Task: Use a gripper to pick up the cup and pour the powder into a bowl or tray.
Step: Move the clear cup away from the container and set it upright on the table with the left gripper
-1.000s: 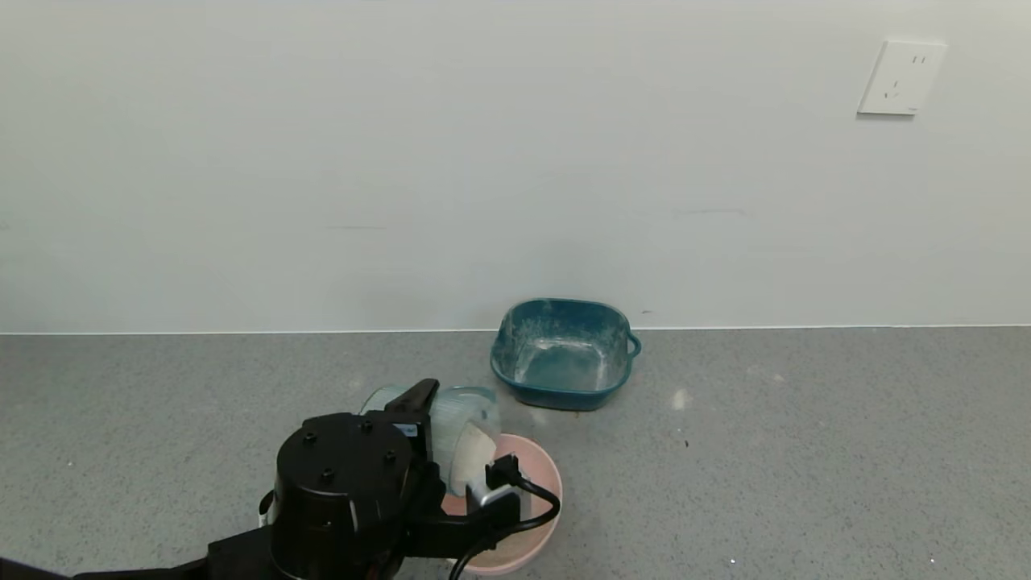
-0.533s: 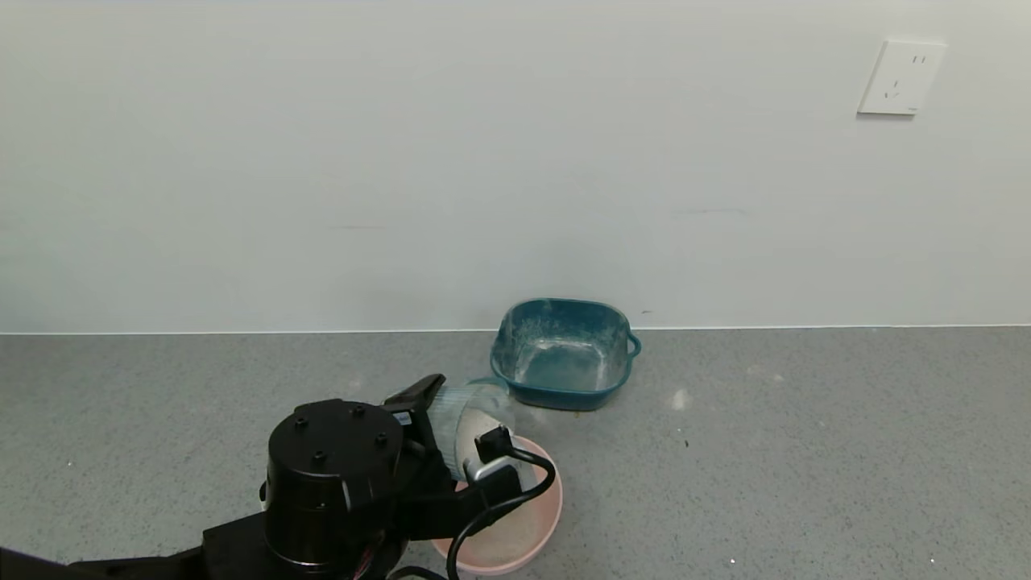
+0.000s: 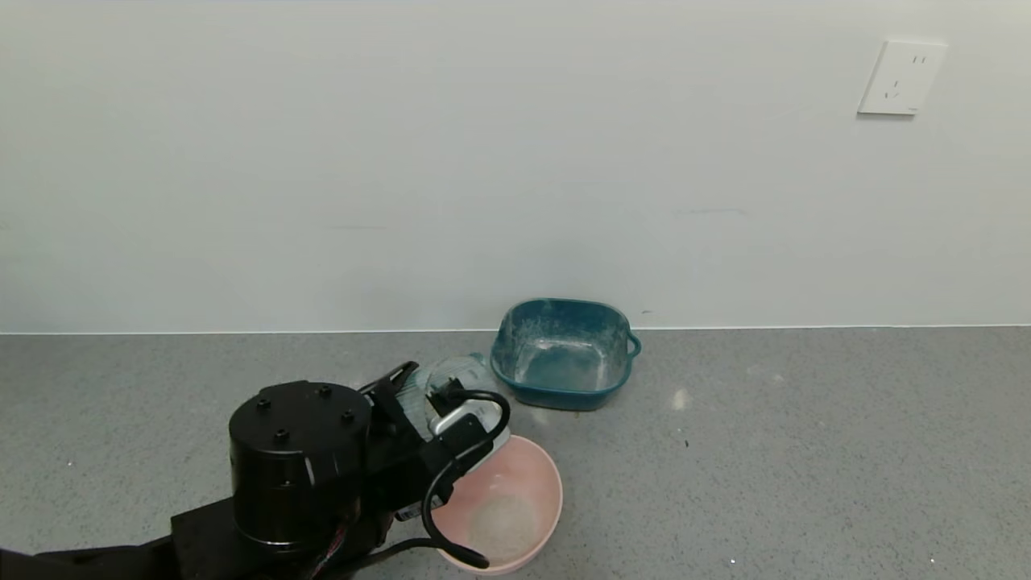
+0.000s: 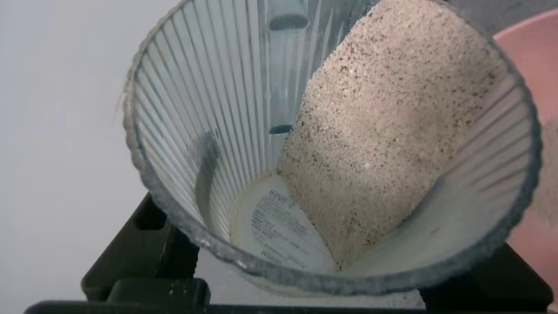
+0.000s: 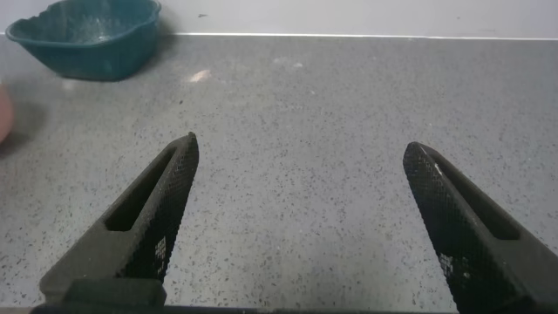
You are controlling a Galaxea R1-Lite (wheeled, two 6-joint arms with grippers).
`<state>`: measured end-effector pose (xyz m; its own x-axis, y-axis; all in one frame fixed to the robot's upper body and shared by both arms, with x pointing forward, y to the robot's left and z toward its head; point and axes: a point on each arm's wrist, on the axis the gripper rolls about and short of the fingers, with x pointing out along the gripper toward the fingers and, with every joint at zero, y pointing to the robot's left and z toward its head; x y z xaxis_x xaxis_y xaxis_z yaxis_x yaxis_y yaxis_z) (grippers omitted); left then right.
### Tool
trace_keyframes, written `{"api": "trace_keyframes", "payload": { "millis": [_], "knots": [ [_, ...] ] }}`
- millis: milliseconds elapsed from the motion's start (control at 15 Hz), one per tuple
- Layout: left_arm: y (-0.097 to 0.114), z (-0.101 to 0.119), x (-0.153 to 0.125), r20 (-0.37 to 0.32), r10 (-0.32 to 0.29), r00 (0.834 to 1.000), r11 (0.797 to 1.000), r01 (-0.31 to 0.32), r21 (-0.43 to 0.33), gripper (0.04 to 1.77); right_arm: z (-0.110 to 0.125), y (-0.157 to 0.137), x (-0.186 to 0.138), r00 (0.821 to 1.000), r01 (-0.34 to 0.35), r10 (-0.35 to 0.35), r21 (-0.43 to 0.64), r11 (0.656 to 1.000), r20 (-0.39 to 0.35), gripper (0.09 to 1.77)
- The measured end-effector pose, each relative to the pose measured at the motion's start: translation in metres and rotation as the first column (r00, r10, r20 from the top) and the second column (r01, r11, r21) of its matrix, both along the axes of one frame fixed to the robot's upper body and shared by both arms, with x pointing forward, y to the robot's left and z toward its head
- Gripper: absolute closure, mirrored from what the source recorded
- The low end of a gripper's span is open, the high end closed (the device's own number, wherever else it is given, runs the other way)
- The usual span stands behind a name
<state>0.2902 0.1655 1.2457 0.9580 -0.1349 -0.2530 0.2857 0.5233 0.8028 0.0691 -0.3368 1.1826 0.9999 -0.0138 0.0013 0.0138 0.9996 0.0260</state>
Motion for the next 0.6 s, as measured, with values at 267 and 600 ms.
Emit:
{"api": "trace_keyframes", "payload": {
  "millis": [267, 600],
  "knots": [
    [0.013, 0.016, 0.019, 0.017, 0.021, 1.0, 0.986, -0.018, -0.164, 0.48, 0.0, 0.0, 0.0, 1.0, 0.0, 0.0, 0.0, 1.0, 0.0, 0.15],
    [0.036, 0.029, 0.038, -0.004, 0.081, 0.997, 0.903, -0.075, -0.422, 0.48, 0.0, 0.0, 0.0, 1.0, 0.0, 0.0, 0.0, 1.0, 0.0, 0.15]
  ]
}}
